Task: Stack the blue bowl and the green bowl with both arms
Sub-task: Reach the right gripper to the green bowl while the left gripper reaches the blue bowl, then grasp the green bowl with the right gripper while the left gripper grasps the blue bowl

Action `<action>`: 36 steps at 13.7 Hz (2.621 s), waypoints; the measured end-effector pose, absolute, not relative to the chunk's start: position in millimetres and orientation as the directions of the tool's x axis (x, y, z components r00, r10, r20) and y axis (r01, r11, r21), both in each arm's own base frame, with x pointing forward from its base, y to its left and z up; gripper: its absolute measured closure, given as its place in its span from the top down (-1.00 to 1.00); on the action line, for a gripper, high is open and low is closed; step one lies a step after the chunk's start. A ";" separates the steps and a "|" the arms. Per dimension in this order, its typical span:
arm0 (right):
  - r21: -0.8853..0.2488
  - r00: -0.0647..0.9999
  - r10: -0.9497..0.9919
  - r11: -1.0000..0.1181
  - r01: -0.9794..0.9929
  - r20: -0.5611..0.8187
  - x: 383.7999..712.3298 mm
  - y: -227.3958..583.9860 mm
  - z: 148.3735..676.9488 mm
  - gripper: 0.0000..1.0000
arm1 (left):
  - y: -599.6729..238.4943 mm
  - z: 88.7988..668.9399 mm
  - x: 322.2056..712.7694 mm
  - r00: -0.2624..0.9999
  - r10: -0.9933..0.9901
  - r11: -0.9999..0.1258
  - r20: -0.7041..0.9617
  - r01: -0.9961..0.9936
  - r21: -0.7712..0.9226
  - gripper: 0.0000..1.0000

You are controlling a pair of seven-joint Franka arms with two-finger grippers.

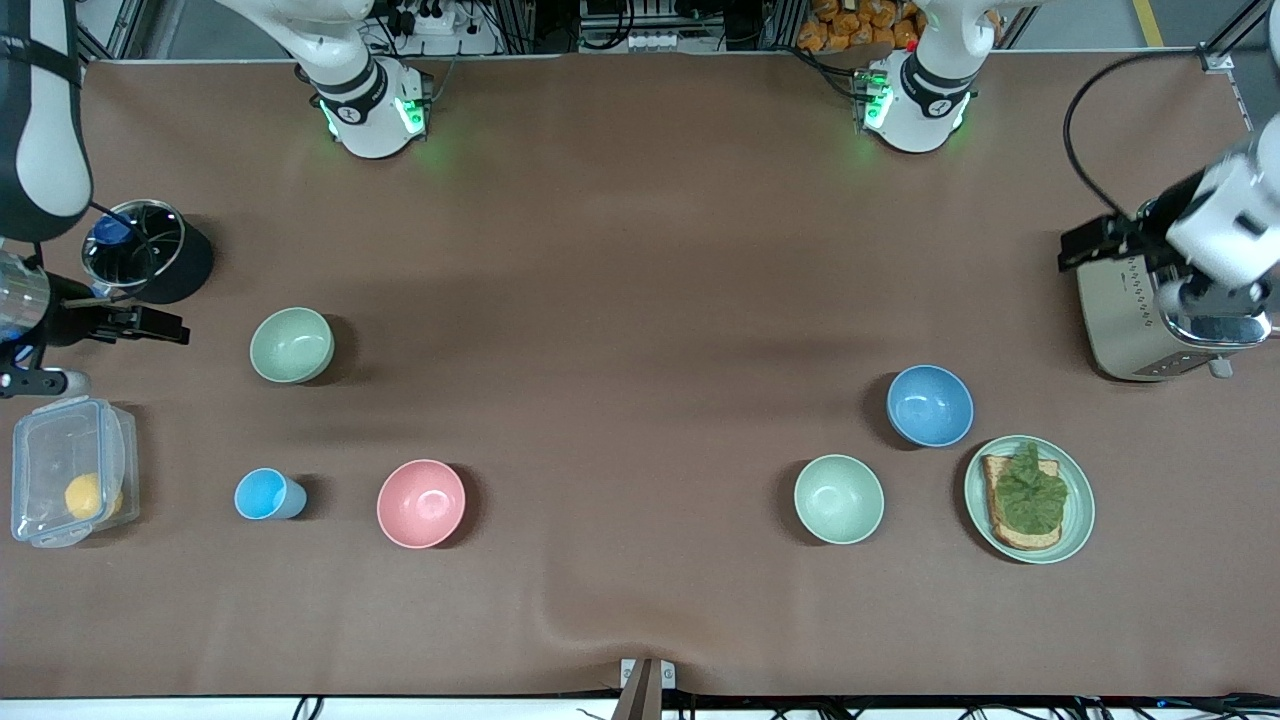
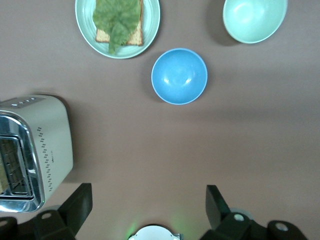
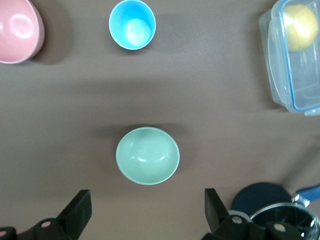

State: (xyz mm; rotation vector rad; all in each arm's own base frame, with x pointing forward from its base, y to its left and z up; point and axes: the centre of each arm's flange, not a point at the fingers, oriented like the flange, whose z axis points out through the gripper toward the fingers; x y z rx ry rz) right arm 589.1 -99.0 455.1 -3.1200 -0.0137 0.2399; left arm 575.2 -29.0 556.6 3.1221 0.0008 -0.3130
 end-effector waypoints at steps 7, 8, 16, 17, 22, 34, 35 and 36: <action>-0.023 0.993 0.025 -0.999 0.023 -0.113 557.9 -134.2 351.3 0.94 | -8.1 381.8 639.9 0.951 0.004 -0.999 -0.309 -0.010 -0.043 1.00; -0.023 0.995 0.022 -1.000 0.020 -0.096 554.4 -133.4 339.9 0.85 | -7.2 367.2 644.7 0.952 0.003 -0.999 -0.306 -0.009 -0.039 1.00; -0.063 0.999 -0.033 -0.997 -0.035 -0.036 525.4 -155.2 249.5 0.38 | -8.3 265.5 654.3 0.942 -0.006 -1.000 -0.336 -0.011 -0.013 1.00; -0.082 0.998 -0.046 -0.995 -0.049 -0.044 523.8 -153.5 242.5 0.33 | -8.8 259.3 652.3 0.942 -0.007 -1.000 -0.336 -0.012 -0.012 1.00; -0.104 0.995 -0.049 -0.993 -0.057 -0.082 512.0 -145.2 224.2 0.16 | -11.9 227.7 643.6 0.934 -0.008 -1.000 -0.358 -0.011 -0.007 1.00; -0.109 0.997 -0.012 -0.994 -0.020 -0.077 513.1 -136.5 211.8 -0.92 | -12.9 200.3 650.6 0.951 0.003 -1.000 -0.310 0.004 0.001 1.00; -0.129 0.994 -0.018 -0.991 -0.031 -0.103 514.9 -134.4 214.2 -0.92 | -12.9 200.4 650.8 0.951 0.004 -1.000 -0.308 0.004 0.001 1.00; -0.155 0.991 -0.026 -0.987 -0.046 -0.134 518.3 -132.9 219.5 -0.92 | -12.9 200.6 651.1 0.952 0.004 -1.000 -0.307 0.004 0.001 1.00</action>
